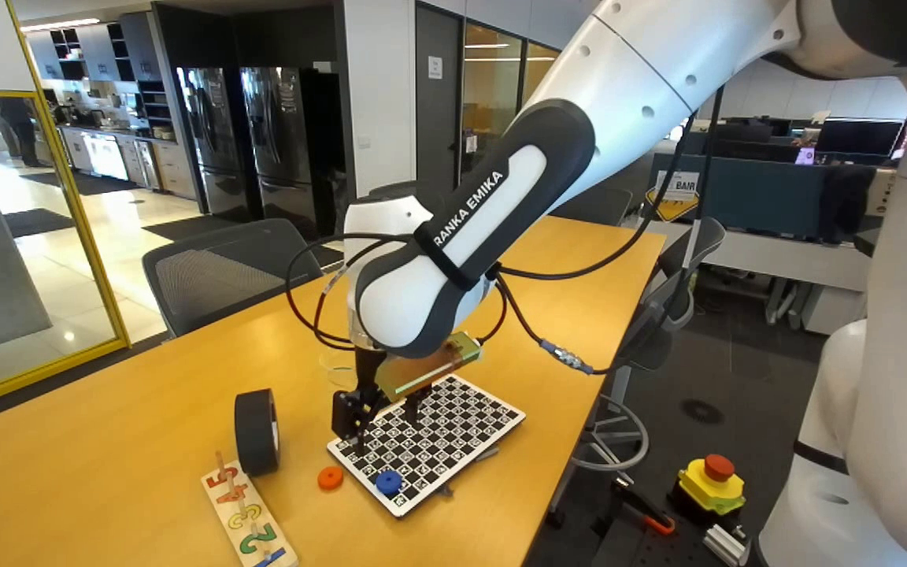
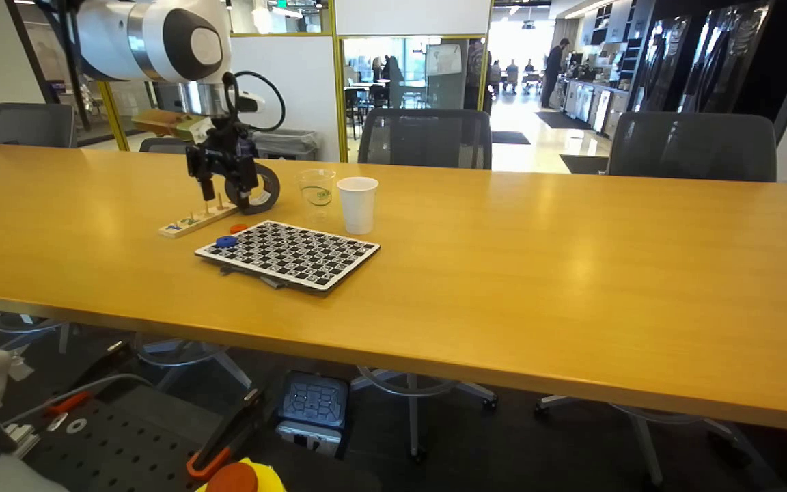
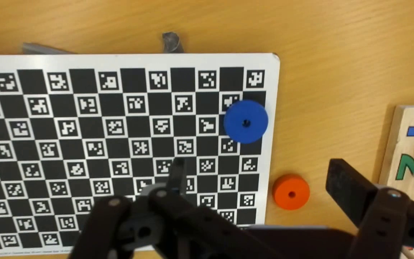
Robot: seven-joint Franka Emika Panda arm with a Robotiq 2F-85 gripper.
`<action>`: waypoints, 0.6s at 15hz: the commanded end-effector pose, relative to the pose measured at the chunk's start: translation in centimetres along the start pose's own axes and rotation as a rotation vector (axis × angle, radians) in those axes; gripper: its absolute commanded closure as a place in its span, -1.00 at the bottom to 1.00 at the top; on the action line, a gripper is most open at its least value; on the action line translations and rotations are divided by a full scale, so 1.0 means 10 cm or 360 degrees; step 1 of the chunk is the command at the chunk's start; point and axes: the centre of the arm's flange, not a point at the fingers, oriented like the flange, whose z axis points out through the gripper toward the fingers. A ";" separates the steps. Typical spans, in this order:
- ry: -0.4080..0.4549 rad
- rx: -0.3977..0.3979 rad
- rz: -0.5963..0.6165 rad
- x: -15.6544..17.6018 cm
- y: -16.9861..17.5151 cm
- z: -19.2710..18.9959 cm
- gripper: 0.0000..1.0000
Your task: Put two rings in the clear cup and the rest in the white cup
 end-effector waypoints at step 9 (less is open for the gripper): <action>0.0105 -0.0087 -0.0033 -0.12 -0.07 0.50 -1.00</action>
